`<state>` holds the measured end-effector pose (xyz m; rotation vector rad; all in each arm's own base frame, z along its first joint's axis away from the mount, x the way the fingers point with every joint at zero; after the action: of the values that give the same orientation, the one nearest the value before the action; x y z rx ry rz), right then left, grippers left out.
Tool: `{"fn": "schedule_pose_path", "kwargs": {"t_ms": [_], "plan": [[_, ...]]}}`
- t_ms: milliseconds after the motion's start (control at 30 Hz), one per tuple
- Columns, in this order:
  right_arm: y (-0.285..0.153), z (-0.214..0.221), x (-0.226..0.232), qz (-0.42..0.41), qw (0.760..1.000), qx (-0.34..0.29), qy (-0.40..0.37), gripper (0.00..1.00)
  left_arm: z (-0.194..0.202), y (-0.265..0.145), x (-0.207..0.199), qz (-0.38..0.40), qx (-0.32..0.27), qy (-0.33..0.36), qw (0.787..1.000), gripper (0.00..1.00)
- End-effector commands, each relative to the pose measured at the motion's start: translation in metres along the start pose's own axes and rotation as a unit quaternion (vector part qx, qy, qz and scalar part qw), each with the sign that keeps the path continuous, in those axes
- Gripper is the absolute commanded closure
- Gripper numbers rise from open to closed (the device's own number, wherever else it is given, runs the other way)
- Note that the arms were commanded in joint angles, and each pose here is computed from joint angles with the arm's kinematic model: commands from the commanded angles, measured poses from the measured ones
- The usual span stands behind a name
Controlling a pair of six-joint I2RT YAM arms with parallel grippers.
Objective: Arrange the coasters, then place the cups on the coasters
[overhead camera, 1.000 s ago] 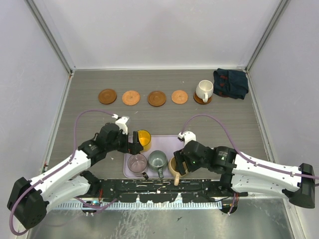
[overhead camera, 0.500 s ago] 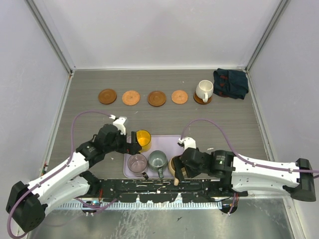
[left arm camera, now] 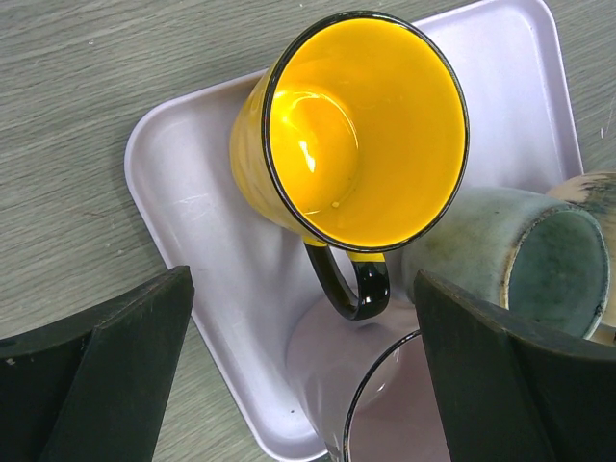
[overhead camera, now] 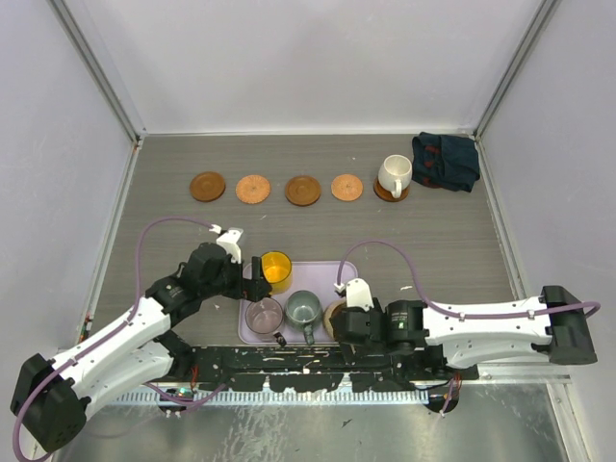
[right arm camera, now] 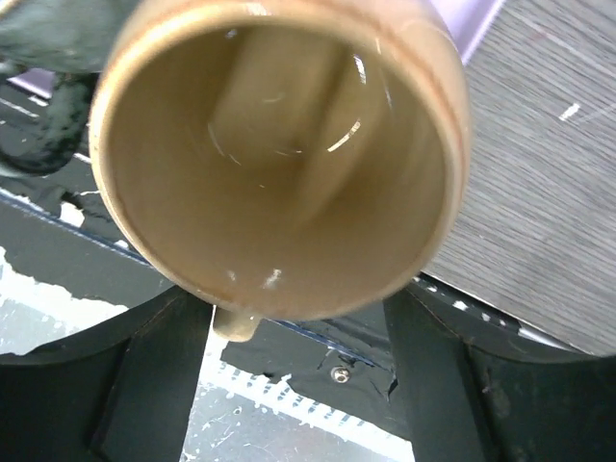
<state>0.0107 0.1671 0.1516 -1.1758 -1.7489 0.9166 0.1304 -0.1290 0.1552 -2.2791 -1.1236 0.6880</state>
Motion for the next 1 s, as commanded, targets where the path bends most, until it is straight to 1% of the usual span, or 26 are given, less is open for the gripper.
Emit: {"fn": "schedule_pose_path", "kwargs": {"t_ms": [0,133,233,433,533,967], "plan": [[-0.01,-0.005,-0.002,0.031,0.998,-0.041,0.047,0.27,-0.005,-0.002,-0.001,0.001,-0.018,0.006,1.0,0.02],[-0.018,-0.008,0.0,0.024,0.996,-0.059,0.059,0.32,-0.004,-0.001,-0.001,0.003,-0.015,0.007,1.0,0.02],[-0.019,-0.011,0.004,0.019,0.996,-0.067,0.053,0.34,-0.002,-0.001,-0.001,0.003,-0.014,0.007,1.0,0.02],[-0.011,-0.014,0.015,0.034,0.997,-0.069,0.031,0.48,0.0,-0.001,0.0,0.001,-0.01,0.01,1.0,0.02],[-0.006,-0.013,0.018,0.048,0.996,-0.066,0.024,0.52,0.0,-0.001,0.001,0.0,-0.01,0.013,1.0,0.02],[0.01,-0.001,0.004,0.061,0.996,-0.056,0.038,0.54,0.002,0.001,0.001,-0.002,-0.008,0.015,1.0,0.02]]}}
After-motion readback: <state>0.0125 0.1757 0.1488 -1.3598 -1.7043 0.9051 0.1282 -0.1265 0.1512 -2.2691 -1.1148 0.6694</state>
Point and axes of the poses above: each gripper's point midway between its finger pads, its own y axis out along the fingers, its own x axis along the line the jaws close on, z = x × y, the point moved 10 cm from there along -y, back along the fingers, and after that the axes turned 14 degrees about y, right-handed, at the moved point
